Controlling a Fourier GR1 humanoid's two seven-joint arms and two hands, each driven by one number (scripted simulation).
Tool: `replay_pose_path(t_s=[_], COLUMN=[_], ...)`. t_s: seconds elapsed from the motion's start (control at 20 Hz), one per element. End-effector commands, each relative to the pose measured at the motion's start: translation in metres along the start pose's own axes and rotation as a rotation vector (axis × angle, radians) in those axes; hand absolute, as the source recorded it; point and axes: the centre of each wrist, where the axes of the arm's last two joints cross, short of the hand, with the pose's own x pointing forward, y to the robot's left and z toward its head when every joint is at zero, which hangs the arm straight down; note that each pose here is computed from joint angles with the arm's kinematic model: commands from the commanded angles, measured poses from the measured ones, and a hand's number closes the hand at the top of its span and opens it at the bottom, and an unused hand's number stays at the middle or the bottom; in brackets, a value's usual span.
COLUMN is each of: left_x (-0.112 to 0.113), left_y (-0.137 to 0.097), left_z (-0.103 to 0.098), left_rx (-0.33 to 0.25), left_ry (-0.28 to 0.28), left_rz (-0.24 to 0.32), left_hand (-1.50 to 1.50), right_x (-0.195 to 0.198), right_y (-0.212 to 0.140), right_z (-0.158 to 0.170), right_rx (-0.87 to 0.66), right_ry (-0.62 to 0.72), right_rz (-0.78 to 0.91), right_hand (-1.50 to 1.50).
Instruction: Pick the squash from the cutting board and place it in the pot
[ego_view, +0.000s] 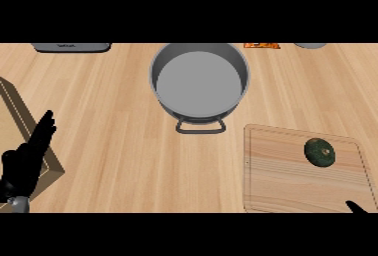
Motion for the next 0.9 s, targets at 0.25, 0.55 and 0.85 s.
replay_pose_path(t_s=[0.25, 0.55, 0.85], left_x=[0.011, 0.01, 0.02], left_y=[-0.001, -0.006, -0.012], left_z=[-0.007, -0.01, -0.019], left_rx=[-0.035, -0.038, -0.013], left_ry=[-0.004, -0.014, 0.013], left_rz=[-0.005, -0.002, 0.001], left_hand=[0.0, 0.0, 0.0], right_x=[0.075, 0.12, 0.154], right_y=[-0.007, 0.008, 0.017], right_z=[-0.035, -0.042, -0.065], right_rx=[0.286, 0.539, 0.638], right_ry=[0.168, 0.321, 0.362], right_rz=[0.253, 0.381, 0.384], right_hand=[-1.5, -1.5, -1.5])
